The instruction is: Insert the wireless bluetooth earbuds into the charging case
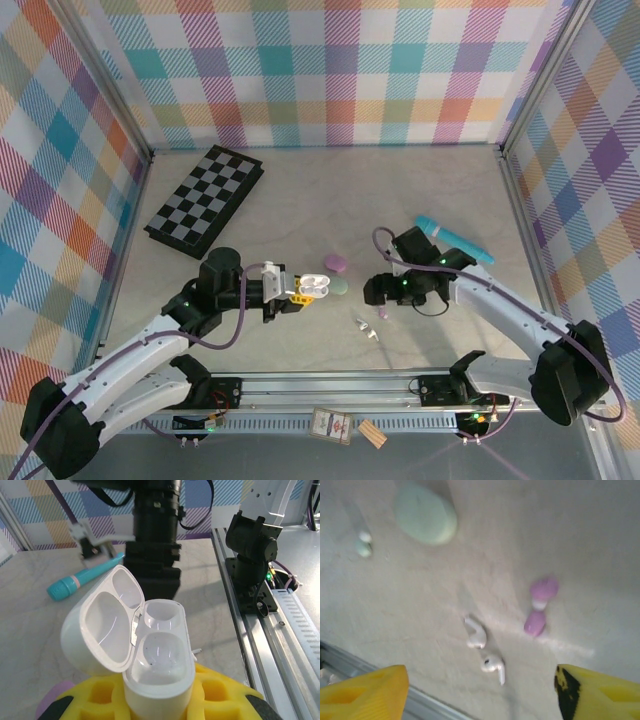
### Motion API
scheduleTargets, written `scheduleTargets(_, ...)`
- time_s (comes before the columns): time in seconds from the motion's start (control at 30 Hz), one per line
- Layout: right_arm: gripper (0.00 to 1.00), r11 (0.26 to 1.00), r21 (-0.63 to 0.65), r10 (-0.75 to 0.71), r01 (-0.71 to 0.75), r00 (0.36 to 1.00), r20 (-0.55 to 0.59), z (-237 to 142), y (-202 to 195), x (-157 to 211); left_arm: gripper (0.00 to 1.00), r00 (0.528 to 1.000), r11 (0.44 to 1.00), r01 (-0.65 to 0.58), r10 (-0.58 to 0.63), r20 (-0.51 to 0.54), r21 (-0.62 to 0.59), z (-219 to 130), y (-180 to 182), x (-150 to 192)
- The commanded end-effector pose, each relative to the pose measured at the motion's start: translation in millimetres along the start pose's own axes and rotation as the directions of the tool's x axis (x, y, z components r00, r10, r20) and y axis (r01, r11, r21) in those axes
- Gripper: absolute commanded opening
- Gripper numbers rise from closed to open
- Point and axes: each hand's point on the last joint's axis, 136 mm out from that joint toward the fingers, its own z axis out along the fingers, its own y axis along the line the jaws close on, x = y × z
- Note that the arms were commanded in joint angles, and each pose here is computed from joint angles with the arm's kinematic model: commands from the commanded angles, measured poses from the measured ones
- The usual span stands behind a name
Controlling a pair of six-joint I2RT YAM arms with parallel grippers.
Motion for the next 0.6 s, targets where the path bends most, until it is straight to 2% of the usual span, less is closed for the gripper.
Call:
scheduleTargets(0.0,0.7,0.996,-0.082,0.033,-0.045,0.989,-0.142,10,10,26,0.06,0.999,0.999,-0.037,0.036,0.035,0.025,0,-7,-5)
scheduleTargets(0.07,0.66,0.998,-0.062,0.009,-0.023,0.976,-0.218,16,7,36,0.06,0.999,0.999,-0.038,0.037,0.033,0.025,2,-6,-3)
scheduleTargets(0.17,0.62,0.999,-0.047,-0.036,0.024,0.962,-0.272,27,6,41,0.06,0.999,0.999,-0.034,0.033,0.032,0.038,4,-5,-1)
scheduleTargets(0.43,0.52,0.993,-0.097,-0.099,0.071,0.943,-0.318,55,14,38,0.06,0.999,0.999,-0.025,0.024,0.022,0.04,5,-5,4)
scheduleTargets(0.57,0.51,0.99,-0.108,-0.122,0.091,0.938,-0.325,67,16,37,0.06,1.0,0.999,-0.024,0.023,0.021,0.045,5,-6,5)
